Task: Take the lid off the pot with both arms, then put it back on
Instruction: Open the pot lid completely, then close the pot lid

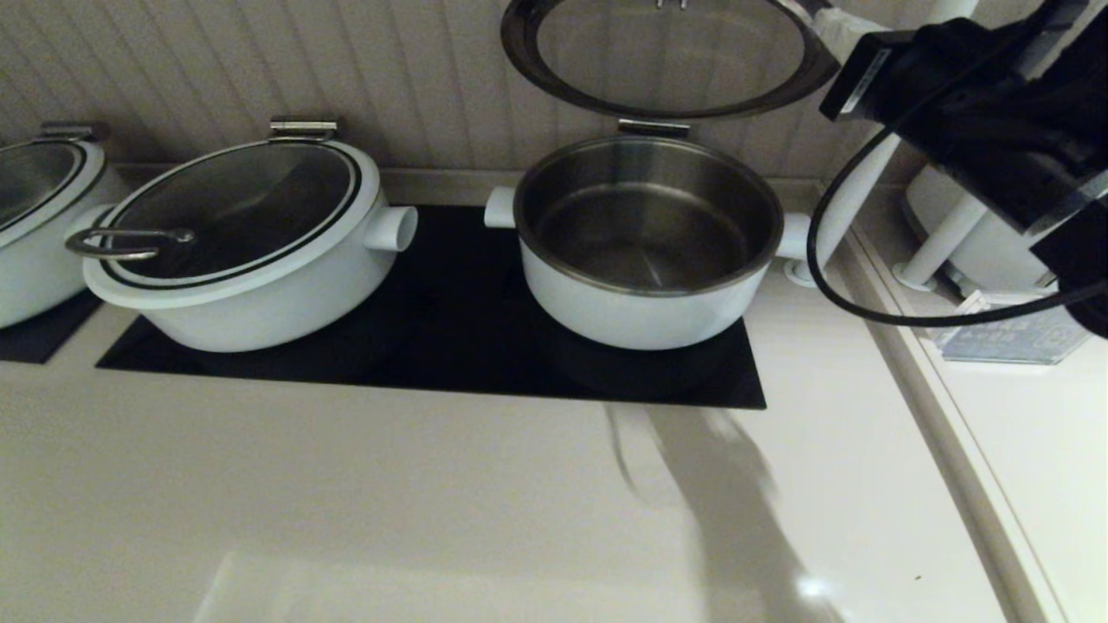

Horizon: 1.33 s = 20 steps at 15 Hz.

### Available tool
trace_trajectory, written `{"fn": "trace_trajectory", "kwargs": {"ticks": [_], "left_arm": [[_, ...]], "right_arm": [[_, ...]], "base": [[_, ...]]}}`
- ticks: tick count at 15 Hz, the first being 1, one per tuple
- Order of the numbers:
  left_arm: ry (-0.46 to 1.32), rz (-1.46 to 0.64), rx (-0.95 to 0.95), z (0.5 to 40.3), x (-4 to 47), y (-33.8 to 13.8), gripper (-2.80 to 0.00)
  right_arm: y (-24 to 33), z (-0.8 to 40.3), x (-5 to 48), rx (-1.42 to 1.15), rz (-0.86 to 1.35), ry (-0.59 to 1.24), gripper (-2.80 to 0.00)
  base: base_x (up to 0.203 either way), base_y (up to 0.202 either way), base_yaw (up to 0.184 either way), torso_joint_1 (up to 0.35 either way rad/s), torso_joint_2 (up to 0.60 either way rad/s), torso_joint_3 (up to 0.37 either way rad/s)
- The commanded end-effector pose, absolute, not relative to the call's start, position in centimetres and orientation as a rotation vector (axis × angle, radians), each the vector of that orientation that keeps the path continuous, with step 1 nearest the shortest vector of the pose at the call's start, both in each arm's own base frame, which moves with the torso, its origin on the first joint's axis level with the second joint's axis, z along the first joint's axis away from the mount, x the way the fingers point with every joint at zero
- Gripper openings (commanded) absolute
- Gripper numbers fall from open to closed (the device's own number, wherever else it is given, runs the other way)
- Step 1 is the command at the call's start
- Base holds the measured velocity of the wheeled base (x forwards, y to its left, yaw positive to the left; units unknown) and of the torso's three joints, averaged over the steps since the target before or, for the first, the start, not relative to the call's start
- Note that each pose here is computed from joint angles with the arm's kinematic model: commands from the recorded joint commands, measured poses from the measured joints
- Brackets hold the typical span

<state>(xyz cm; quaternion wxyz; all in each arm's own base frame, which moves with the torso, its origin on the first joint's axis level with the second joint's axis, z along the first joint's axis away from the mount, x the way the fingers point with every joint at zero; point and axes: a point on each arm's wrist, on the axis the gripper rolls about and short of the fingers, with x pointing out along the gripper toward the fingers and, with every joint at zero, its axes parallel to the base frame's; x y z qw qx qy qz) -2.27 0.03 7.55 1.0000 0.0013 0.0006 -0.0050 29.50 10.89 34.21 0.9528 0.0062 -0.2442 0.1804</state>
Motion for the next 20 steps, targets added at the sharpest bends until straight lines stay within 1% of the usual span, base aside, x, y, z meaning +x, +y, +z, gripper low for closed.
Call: {"fn": "trace_trajectory", "kwargs": {"ticks": [1, 4, 6, 11, 14, 16, 20], "left_arm": [[-0.001, -0.009, 0.002, 7.6, -2.3, 0.0, -2.8], [-0.001, -0.009, 0.002, 7.6, -2.3, 0.0, -2.8], [-0.001, -0.009, 0.002, 7.6, -2.3, 0.0, -2.8], [-0.001, -0.009, 0.002, 7.6, -2.3, 0.0, -2.8], [0.0, -0.009, 0.003, 7.5, -2.3, 0.0, -2.8], [0.0, -0.009, 0.002, 7.5, -2.3, 0.0, -2.8], [-0.001, -0.009, 0.003, 7.6, -2.3, 0.0, -2.8]], "right_arm": [[10.6, 34.0, 28.7, 0.01, 0.369, -0.485, -2.8], [10.4, 33.5, 28.0, 0.006, 0.372, -0.465, -2.8], [10.1, 32.4, 27.2, -0.005, 0.374, -0.428, -2.8], [8.8, 30.7, 23.8, -0.016, 0.378, -0.373, -2.8], [8.3, 31.7, 22.3, -0.011, 0.374, -0.406, -2.8], [8.0, 32.6, 21.5, -0.012, 0.375, -0.397, -2.8], [8.0, 36.2, 21.6, -0.001, 0.369, -0.468, -2.8]], "base": [[0.0, 0.0, 0.0, 0.0, 0.0, 0.0], [0.0, 0.0, 0.0, 0.0, 0.0, 0.0], [0.0, 0.0, 0.0, 0.0, 0.0, 0.0], [0.0, 0.0, 0.0, 0.0, 0.0, 0.0], [0.0, 0.0, 0.0, 0.0, 0.0, 0.0], [0.0, 0.0, 0.0, 0.0, 0.0, 0.0], [0.0, 0.0, 0.0, 0.0, 0.0, 0.0]]}}
